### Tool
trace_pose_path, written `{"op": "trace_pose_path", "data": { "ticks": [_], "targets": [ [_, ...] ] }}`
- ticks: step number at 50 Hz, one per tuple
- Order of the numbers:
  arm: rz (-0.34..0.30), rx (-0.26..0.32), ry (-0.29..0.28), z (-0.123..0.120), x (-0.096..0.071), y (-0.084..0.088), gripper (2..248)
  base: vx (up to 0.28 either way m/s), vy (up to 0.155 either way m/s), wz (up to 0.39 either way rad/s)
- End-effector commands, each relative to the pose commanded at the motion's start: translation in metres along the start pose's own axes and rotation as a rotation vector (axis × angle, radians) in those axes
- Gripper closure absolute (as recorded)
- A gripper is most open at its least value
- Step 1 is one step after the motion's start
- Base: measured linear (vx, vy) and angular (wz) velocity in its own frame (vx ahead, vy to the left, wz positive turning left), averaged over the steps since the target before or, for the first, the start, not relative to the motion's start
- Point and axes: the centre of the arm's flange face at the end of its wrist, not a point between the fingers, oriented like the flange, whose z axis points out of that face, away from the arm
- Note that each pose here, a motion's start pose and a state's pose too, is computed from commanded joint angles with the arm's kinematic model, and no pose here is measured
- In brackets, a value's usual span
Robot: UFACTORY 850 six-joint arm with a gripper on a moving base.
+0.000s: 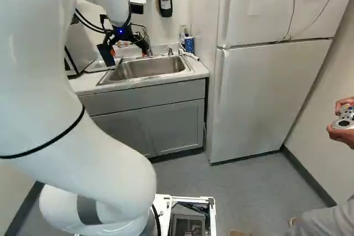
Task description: Rinse the cup and place it in the tray
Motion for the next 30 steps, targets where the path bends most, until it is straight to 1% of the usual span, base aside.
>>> {"op": "trace_pose_path", "data": {
  "ticks": [30],
  "targets": [
    [0.000,0.000,0.000,0.0000,0.0000,0.0000,3,-0.089,-0.003,0.000]
  ]
}}
